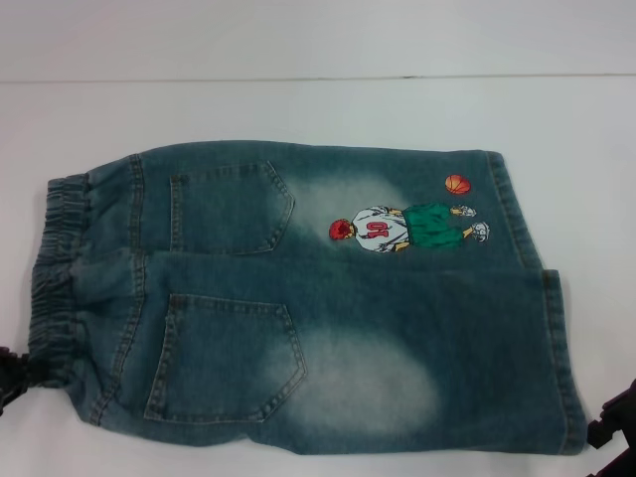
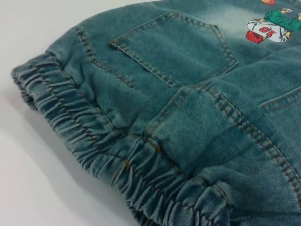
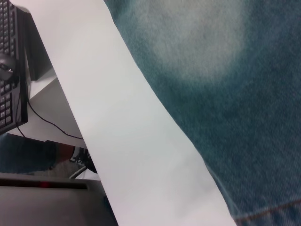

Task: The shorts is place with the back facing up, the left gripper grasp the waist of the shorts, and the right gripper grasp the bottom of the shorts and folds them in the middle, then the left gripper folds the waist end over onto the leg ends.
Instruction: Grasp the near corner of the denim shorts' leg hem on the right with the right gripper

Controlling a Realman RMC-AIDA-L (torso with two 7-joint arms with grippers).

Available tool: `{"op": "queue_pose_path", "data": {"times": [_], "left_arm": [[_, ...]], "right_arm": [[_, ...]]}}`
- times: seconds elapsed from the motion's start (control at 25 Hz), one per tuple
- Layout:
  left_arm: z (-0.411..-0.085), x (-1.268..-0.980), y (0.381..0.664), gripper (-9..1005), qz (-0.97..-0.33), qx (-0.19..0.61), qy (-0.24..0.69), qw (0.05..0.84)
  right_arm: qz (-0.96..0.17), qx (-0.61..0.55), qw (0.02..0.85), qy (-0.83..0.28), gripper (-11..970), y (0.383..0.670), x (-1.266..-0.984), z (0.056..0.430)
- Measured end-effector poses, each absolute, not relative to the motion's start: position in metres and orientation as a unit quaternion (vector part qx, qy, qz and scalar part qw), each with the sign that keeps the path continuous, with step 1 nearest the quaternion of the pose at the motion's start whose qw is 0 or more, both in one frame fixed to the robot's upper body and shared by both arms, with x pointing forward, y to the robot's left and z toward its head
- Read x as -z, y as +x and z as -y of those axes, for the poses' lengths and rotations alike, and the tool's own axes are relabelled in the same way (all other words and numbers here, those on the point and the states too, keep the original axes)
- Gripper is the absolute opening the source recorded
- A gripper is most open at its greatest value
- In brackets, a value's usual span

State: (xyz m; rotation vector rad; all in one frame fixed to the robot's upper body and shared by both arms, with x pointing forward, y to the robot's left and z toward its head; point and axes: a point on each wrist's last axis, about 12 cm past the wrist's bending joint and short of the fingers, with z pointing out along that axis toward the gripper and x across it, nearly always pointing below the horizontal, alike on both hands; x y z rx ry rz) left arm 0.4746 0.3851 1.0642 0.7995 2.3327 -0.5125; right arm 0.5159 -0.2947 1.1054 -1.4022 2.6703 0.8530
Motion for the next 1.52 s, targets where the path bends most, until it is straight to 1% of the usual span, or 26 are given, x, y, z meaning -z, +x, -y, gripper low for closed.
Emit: {"op": "queue_pose_path", "data": {"times": [0.48,0.68,0.8,1.04,1.24,1.52], "left_arm": [[-0.385,-1.062,0.475,84,-0.884,0.184,0.305,0.304],[-0.385,-1.060,0.475,87,-0.884,0.183,0.305,0.304],[-0.386,-1.061,0.476,89,-0.884,0.182,0.306,0.304],[-0.387,-1.062,0.478,94,-0.884,0.178,0.308,0.304],[-0.388,-1.062,0.478,98,-0.884,0.178,0.309,0.304],[-0.388,-1.061,0.478,103,-0.884,0.182,0.304,0.305]], "right_arm": [[-0.842,-0.284,0.042,-0.457,848,0.521,-1.108,0.289],[-0.843,-0.285,0.053,-0.452,848,0.524,-1.104,0.287],[-0.842,-0.289,0.064,-0.452,757,0.525,-1.100,0.285],[-0.835,-0.302,0.067,-0.455,510,0.523,-1.095,0.282],[-0.836,-0.300,0.063,-0.456,272,0.523,-1.094,0.281],[-0.838,-0.291,0.070,-0.456,121,0.525,-1.096,0.282]]}}
